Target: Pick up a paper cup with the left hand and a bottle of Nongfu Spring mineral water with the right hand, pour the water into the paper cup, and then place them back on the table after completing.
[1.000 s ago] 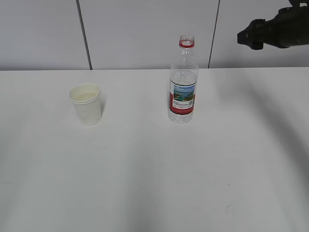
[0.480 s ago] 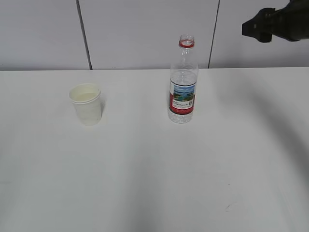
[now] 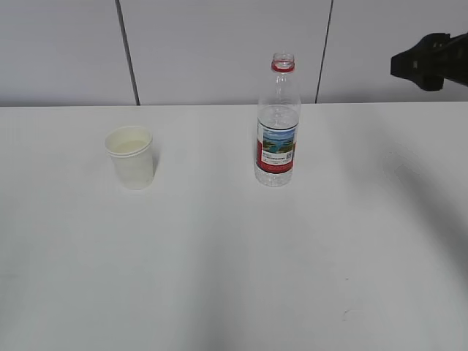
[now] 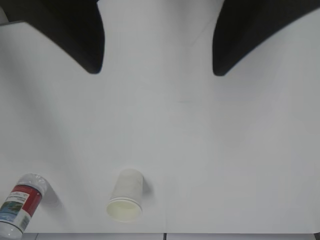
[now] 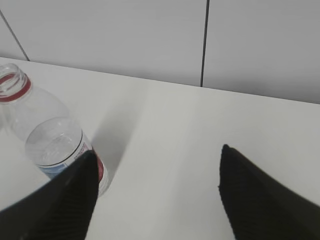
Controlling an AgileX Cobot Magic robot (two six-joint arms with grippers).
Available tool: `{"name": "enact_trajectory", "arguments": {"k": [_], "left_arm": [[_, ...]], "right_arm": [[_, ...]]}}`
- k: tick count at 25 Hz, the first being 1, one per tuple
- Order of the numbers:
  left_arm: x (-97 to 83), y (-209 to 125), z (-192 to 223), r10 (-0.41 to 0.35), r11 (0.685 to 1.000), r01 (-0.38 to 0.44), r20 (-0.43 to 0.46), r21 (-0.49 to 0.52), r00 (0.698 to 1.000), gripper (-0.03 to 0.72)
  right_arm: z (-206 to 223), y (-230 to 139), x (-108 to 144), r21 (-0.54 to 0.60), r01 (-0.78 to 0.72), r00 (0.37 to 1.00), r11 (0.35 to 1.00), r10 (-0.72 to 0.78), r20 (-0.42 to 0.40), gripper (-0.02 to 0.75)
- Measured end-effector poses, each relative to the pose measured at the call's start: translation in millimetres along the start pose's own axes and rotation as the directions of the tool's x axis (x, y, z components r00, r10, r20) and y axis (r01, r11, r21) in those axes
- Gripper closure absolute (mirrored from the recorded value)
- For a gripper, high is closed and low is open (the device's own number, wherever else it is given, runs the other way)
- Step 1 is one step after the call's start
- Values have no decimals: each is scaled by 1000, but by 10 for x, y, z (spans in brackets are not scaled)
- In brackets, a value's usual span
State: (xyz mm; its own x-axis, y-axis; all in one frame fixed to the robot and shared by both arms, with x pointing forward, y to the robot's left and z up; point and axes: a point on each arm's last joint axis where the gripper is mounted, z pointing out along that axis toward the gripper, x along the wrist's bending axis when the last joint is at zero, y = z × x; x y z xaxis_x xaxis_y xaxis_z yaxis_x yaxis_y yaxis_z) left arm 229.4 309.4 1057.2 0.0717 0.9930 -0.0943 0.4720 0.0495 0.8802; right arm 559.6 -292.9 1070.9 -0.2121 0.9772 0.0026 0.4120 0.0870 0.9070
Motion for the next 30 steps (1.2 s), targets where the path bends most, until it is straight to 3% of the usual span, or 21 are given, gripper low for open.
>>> {"name": "enact_trajectory", "arguments": {"k": [23,30], "left_arm": [[11,2,0,6,1000,-6,-13,-2,1000,261],[11,2,0,6,1000,-6,-13,-2,1000,261]], "right_arm": [[-1034,-468,302,-91,6,1000,996,-6,4,184],[-1138,-688,352,-73,-2,1000,997,2,-1,184]]}}
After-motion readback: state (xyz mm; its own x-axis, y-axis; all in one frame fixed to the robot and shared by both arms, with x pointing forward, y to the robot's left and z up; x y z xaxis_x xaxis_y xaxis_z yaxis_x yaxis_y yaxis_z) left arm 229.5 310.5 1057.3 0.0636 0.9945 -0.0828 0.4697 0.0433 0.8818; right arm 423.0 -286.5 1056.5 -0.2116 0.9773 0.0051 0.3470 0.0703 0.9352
